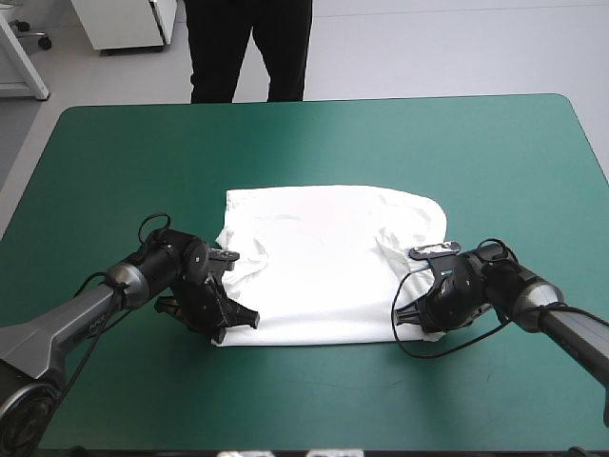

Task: Fold the cloth

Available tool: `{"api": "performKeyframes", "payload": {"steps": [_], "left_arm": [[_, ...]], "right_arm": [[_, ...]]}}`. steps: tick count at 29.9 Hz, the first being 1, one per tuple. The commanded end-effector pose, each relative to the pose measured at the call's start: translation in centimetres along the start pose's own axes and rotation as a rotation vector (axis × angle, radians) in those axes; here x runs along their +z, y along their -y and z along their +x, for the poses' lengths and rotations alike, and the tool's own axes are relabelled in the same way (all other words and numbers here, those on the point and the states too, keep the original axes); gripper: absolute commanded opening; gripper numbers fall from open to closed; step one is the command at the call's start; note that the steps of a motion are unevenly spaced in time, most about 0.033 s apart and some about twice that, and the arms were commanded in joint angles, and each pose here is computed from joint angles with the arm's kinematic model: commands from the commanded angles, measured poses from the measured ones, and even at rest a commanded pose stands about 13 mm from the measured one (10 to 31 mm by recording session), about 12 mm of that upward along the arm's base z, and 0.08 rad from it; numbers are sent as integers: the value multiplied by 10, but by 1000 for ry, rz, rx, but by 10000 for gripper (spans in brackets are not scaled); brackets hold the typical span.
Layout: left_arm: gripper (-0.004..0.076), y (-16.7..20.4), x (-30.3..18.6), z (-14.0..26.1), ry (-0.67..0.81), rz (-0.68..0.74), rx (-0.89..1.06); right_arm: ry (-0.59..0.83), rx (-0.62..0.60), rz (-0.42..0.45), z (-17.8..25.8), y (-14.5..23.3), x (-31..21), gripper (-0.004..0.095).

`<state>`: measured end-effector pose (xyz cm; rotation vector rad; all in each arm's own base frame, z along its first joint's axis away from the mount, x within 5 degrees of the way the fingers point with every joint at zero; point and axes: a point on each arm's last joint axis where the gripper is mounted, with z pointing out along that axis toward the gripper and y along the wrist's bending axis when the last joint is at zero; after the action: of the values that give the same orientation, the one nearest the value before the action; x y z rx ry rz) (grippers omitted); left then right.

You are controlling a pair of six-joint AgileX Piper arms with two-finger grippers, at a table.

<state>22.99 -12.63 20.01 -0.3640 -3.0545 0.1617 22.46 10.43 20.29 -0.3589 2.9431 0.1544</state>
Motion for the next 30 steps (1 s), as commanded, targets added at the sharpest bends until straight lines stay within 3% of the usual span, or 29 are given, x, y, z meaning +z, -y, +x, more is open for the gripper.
{"api": "performKeyframes", "payload": {"steps": [1,4,12,22,30], "left_arm": [[-9,6,7,-10,89,52,-23],[-9,6,7,-12,113,56,-23],[-9,7,-9,-7,177,65,5],[-9,9,-77,23,398,128,31],[-9,15,-121,20,502,151,55]], "right_arm": [[-64,16,-12,9,-2,12,79],[-70,17,-12,9,-2,12,-15],[-52,30,-7,5,-2,-13,-17],[17,25,-36,2,-7,-79,-17],[78,32,-47,-1,-9,-112,-17]]}}
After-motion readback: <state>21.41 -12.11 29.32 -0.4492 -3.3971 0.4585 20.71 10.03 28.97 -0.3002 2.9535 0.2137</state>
